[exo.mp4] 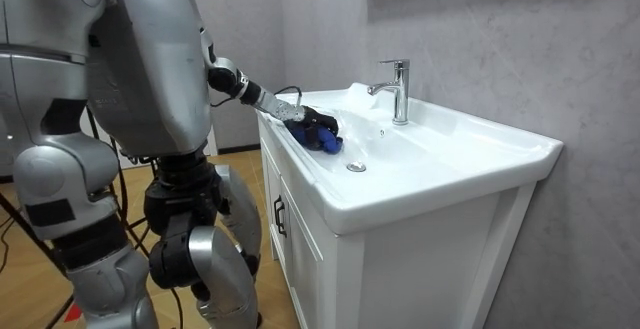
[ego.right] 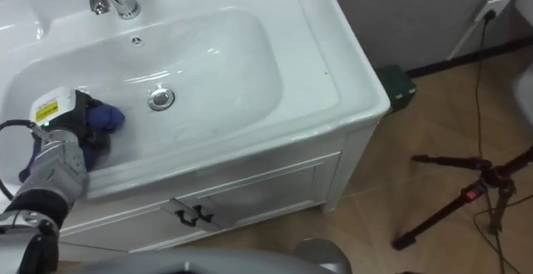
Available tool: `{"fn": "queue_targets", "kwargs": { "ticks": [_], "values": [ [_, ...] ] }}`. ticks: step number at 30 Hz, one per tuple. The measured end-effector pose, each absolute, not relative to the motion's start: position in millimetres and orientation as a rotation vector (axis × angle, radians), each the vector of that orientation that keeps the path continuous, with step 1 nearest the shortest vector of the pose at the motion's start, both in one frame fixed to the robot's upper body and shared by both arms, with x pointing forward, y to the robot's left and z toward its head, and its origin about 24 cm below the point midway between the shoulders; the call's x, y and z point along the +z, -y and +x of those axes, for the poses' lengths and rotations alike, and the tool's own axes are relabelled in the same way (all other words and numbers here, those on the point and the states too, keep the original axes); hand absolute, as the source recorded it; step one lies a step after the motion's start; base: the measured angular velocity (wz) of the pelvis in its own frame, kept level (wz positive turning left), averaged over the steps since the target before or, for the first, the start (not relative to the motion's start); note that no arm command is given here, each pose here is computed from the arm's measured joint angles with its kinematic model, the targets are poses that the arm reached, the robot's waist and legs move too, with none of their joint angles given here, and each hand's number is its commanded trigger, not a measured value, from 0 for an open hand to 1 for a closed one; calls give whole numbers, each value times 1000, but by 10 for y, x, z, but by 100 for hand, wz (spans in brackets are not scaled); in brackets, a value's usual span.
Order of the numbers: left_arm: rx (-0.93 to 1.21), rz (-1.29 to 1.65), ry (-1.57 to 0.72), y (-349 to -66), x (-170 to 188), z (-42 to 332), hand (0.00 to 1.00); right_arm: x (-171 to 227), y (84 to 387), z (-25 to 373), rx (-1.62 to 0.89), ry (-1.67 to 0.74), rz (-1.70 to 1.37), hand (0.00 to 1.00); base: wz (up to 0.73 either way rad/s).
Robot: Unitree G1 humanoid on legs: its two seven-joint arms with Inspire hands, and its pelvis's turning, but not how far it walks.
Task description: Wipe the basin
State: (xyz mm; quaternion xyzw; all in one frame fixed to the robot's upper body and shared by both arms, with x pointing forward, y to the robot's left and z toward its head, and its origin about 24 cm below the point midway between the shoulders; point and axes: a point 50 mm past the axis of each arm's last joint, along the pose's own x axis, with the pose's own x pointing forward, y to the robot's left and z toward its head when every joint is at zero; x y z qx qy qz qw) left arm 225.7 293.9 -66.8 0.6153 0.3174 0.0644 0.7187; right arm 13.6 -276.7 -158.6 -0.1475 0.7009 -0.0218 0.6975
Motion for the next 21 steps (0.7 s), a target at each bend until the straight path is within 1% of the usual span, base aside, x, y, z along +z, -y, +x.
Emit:
{"fn": "queue_targets", "kwargs": {
  "ticks": [6,10,18,21],
  "values": [
    [171,1381,-696,-3006,-626,2234,100,-1569,2815,109,-64,-1562,-327,0,3],
    [168,1384,-709,-3027,-622,2226,100,-1538,2885,159,-116,-1529,-297,0,8],
    [173,1411,-717,-3106,-611,2152,100,-1536,2880,195,-130,-1499,-272,0,1],
    [176,1426,-702,-3085,-574,2221,100,-1535,2881,258,-125,-1481,-271,0,6]
  ]
}}
